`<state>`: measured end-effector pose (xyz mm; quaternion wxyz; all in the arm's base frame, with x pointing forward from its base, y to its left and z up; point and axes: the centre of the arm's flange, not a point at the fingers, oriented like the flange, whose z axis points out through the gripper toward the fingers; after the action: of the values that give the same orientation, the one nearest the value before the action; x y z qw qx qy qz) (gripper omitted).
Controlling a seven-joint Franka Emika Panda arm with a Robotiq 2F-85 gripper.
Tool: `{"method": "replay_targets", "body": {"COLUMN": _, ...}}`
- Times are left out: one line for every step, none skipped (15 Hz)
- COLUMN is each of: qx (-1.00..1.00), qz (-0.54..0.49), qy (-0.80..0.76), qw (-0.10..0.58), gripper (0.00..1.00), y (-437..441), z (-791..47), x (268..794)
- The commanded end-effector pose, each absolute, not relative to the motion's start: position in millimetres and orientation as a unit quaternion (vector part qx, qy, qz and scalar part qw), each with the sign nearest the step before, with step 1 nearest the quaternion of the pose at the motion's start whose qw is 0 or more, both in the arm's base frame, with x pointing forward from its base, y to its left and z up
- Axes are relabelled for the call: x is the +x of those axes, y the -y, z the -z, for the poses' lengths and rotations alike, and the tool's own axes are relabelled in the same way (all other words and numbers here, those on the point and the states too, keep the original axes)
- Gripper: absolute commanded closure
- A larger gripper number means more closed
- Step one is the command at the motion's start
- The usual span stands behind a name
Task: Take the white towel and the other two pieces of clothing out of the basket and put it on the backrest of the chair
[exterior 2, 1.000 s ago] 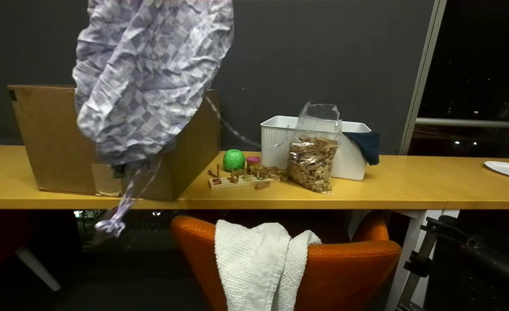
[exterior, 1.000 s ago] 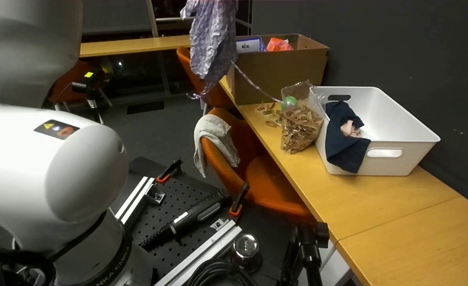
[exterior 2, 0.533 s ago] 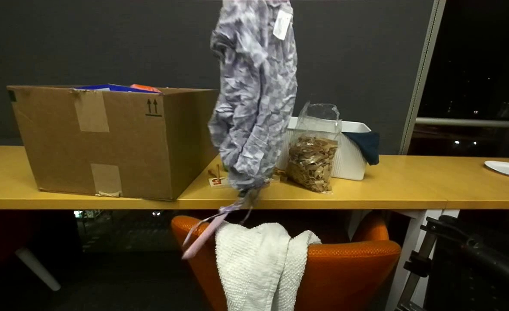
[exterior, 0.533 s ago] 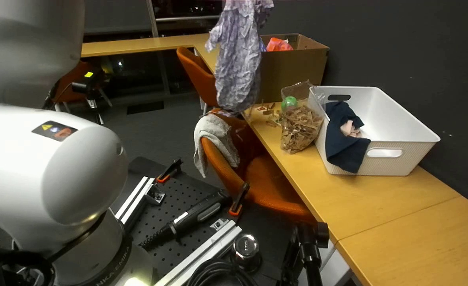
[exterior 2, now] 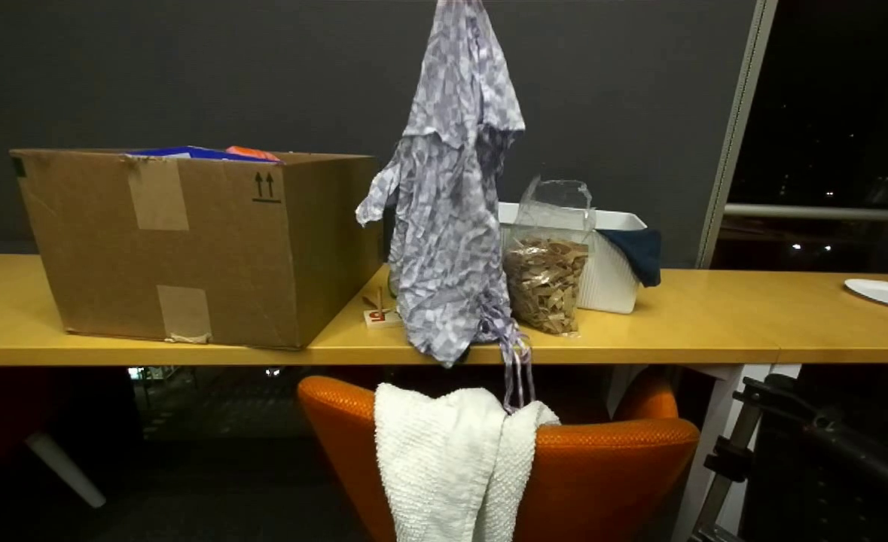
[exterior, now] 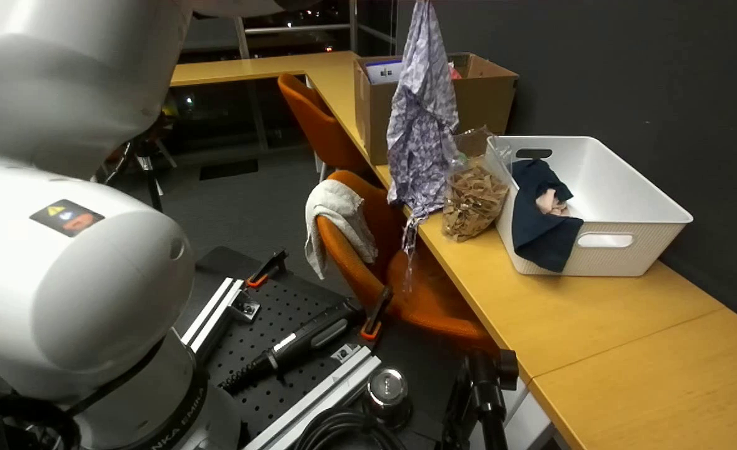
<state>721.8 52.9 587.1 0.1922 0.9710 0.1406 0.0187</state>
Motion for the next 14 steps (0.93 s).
{"method": "replay_targets", "body": {"qx": 0.967, "qz": 0.019, "qy": -0.181, "qw": 0.176, "gripper": 1.0, "y": -43, "z": -509, "x": 683}}
{"method": "replay_targets", "body": {"qx": 0.966, "qz": 0.033, "qy": -0.193, "qw": 0.17, "gripper": 1.0, "y": -47, "z": -494, "x": 685}}
{"method": "replay_targets", "body": {"qx": 0.963, "qz": 0.05, "qy": -0.214, "qw": 0.158, "gripper": 1.0, "y": -54, "z": -481, "x": 684}}
{"method": "replay_targets", "body": {"qx": 0.959, "qz": 0.068, "qy": -0.232, "qw": 0.145, "gripper": 1.0, "y": -62, "z": -470, "x": 682}}
{"method": "replay_targets", "body": {"qx": 0.955, "qz": 0.083, "qy": -0.25, "qw": 0.138, "gripper": 1.0, "y": -72, "z": -461, "x": 680}}
{"method": "replay_targets", "body": {"qx": 0.949, "qz": 0.096, "qy": -0.269, "qw": 0.131, "gripper": 1.0, "y": -84, "z": -453, "x": 678}}
{"method": "replay_targets", "body": {"qx": 0.943, "qz": 0.107, "qy": -0.292, "qw": 0.12, "gripper": 1.0, "y": -99, "z": -448, "x": 676}}
{"method": "replay_targets", "body": {"qx": 0.937, "qz": 0.118, "qy": -0.311, "qw": 0.108, "gripper": 1.0, "y": -113, "z": -445, "x": 673}}
{"method": "replay_targets", "body": {"qx": 0.929, "qz": 0.128, "qy": -0.332, "qw": 0.098, "gripper": 1.0, "y": -130, "z": -444, "x": 669}}
{"method": "replay_targets", "body": {"qx": 0.923, "qz": 0.136, "qy": -0.35, "qw": 0.088, "gripper": 1.0, "y": -146, "z": -443, "x": 664}}
{"method": "replay_targets", "body": {"qx": 0.914, "qz": 0.145, "qy": -0.37, "qw": 0.075, "gripper": 1.0, "y": -165, "z": -444, "x": 658}}
{"method": "replay_targets", "body": {"qx": 0.906, "qz": 0.151, "qy": -0.392, "qw": 0.062, "gripper": 1.0, "y": -183, "z": -445, "x": 651}}
{"method": "replay_targets", "body": {"qx": 0.895, "qz": 0.152, "qy": -0.416, "qw": 0.049, "gripper": 1.0, "y": -202, "z": -445, "x": 644}}
{"method": "replay_targets", "body": {"qx": 0.888, "qz": 0.154, "qy": -0.432, "qw": 0.039, "gripper": 1.0, "y": -220, "z": -447, "x": 639}}
